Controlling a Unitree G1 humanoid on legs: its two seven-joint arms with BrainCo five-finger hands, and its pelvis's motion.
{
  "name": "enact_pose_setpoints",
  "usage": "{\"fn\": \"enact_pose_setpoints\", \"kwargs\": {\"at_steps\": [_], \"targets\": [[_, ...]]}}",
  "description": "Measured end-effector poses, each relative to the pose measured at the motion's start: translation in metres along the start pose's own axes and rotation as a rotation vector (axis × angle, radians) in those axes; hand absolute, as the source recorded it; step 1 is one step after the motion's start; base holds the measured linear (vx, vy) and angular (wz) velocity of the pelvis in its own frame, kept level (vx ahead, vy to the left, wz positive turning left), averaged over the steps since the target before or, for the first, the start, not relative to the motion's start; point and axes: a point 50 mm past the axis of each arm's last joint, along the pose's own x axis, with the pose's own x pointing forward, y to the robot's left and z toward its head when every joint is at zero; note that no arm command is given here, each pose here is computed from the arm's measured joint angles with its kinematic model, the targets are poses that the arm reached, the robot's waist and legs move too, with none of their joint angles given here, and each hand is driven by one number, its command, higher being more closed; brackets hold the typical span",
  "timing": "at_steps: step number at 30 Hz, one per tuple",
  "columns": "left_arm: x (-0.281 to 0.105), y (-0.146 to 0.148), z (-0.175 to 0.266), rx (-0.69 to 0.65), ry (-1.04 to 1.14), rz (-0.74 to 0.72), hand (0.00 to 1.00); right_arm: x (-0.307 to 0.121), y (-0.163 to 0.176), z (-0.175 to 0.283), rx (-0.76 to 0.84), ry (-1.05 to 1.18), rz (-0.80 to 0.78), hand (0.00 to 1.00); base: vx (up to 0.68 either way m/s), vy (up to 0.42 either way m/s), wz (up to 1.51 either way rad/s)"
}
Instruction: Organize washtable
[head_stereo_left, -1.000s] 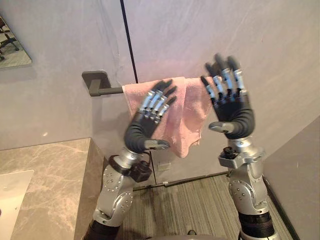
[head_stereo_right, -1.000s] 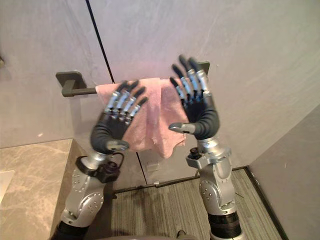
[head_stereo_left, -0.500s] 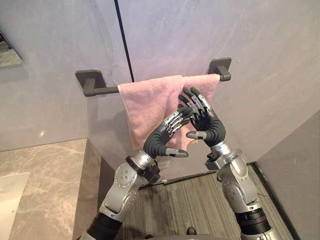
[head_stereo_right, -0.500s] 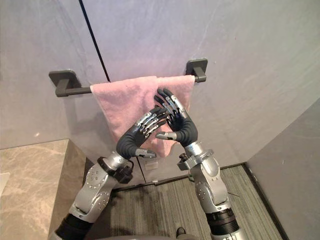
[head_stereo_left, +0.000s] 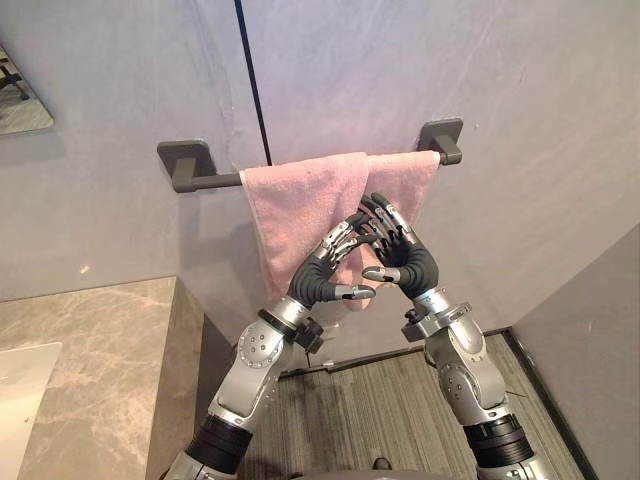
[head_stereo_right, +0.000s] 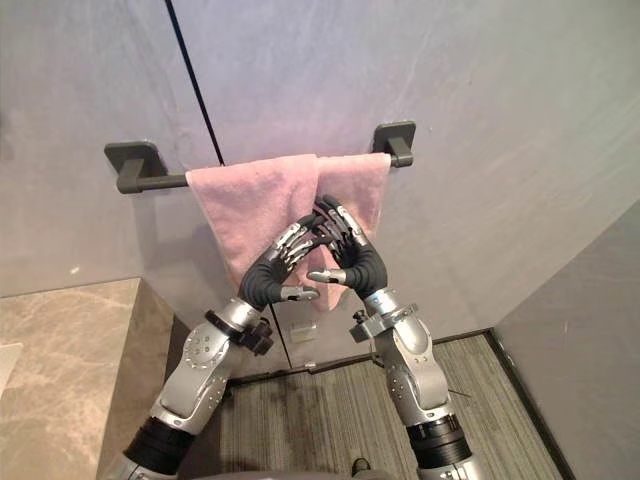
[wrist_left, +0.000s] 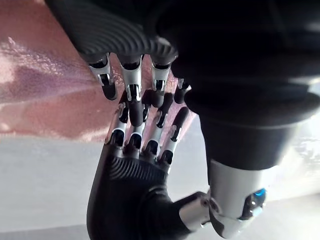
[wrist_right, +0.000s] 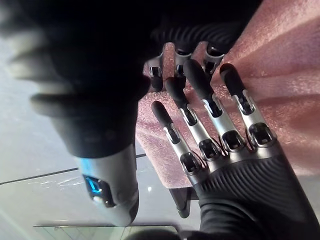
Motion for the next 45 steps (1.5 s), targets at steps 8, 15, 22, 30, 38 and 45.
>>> {"fn": "enact_pose_setpoints", "kwargs": {"at_steps": [8,15,22,30,38,45], "targets": [[0.003,0.024,0.001,0.064,0.0,0.147,0.0,-0.001,-0.003,-0.01,0.014,0.036,-0.041,0.0,-0.05,-0.029,0.03],[0.001,0.048,0.003,0.121,0.006,0.27,0.0,-0.003,-0.009,-0.007,0.008,0.029,-0.071,0.0,-0.04,-0.023,0.01],[0.002,0.056,0.0,0.128,0.02,0.315,0.0,-0.005,-0.019,-0.006,-0.004,0.028,-0.124,0.0,-0.03,-0.021,-0.01],[-0.004,0.068,0.0,0.145,0.031,0.37,0.0,-0.005,-0.025,-0.007,-0.021,0.043,-0.154,0.0,-0.05,-0.025,-0.02],[-0.008,0.078,0.003,0.161,0.027,0.404,0.0,0.002,-0.029,-0.011,-0.072,0.072,-0.163,0.0,-0.05,-0.032,0.0],[-0.007,0.078,0.003,0.157,0.025,0.409,0.0,0.013,-0.034,-0.013,-0.127,0.099,-0.168,0.0,-0.01,-0.005,0.01]]}}
